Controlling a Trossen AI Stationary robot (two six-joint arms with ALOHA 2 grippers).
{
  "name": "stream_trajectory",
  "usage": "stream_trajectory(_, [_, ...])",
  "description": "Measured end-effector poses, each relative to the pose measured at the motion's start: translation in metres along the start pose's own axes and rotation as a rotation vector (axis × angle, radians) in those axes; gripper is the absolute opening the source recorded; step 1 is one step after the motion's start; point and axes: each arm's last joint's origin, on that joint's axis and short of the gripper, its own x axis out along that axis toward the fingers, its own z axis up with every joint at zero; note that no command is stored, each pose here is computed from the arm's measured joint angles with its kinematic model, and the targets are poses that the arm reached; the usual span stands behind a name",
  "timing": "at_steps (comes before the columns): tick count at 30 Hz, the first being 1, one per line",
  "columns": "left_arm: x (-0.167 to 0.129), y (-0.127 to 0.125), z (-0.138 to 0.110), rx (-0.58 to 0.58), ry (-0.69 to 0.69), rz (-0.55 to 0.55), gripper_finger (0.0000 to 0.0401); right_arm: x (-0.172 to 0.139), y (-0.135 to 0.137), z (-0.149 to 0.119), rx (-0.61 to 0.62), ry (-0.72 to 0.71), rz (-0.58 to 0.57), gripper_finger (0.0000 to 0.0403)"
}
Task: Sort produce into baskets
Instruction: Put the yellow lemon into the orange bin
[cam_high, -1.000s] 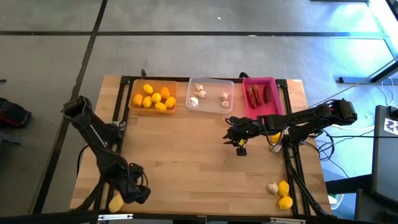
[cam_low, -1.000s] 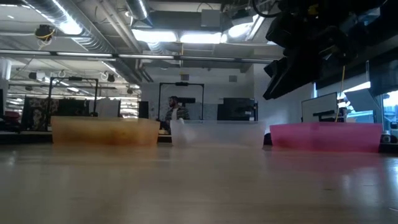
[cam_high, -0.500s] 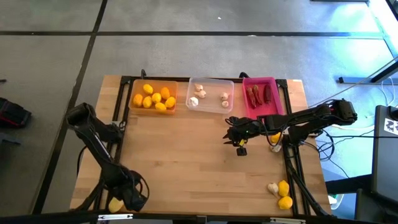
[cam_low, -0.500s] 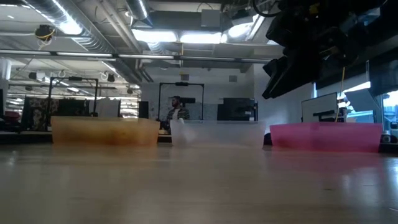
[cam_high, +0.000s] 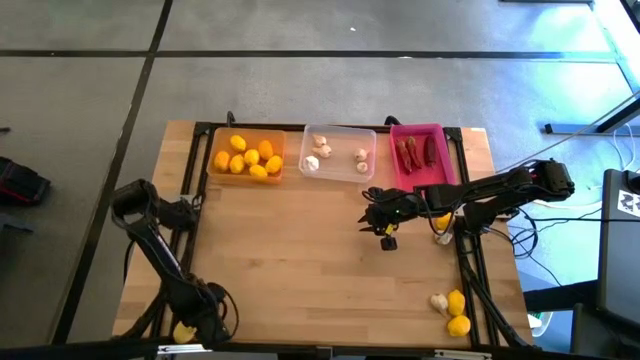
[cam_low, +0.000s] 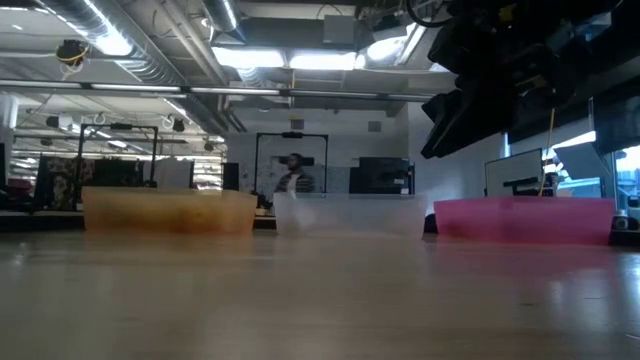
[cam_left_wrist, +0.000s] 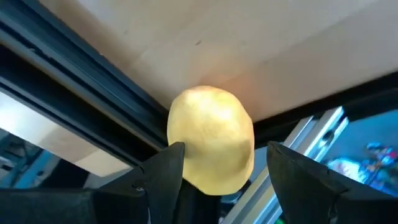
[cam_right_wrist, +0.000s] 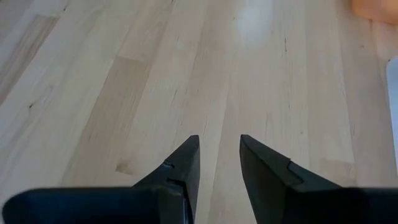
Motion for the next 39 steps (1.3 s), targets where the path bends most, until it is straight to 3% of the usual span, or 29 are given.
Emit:
stream_trajectory(5, [0.001,0.001,-0.002,-0.076,-0.040,-0.009,0.0223,0.000,0.000,0.000,0.001,0.000,0.000,0.0111])
stream_trajectory(18, [0.002,0.002,0.000,-0.087,-0.025,0.000,0.0224,0.000,0.000,0.000,0.001,0.000,0.000,0.0111])
stream_trajectory(30, [0.001,-0.001,0.004,-0.060,0.017,0.001,0.0224,0.000,0.000,0.000,0.003,0.001,0.000,0.0111])
stream_trajectory(39, [-0.005,-0.004,0.017,-0.010,-0.038,-0.019,0.0224,0.000,0.000,0.002,0.002,-0.019,-0.002,0.0111])
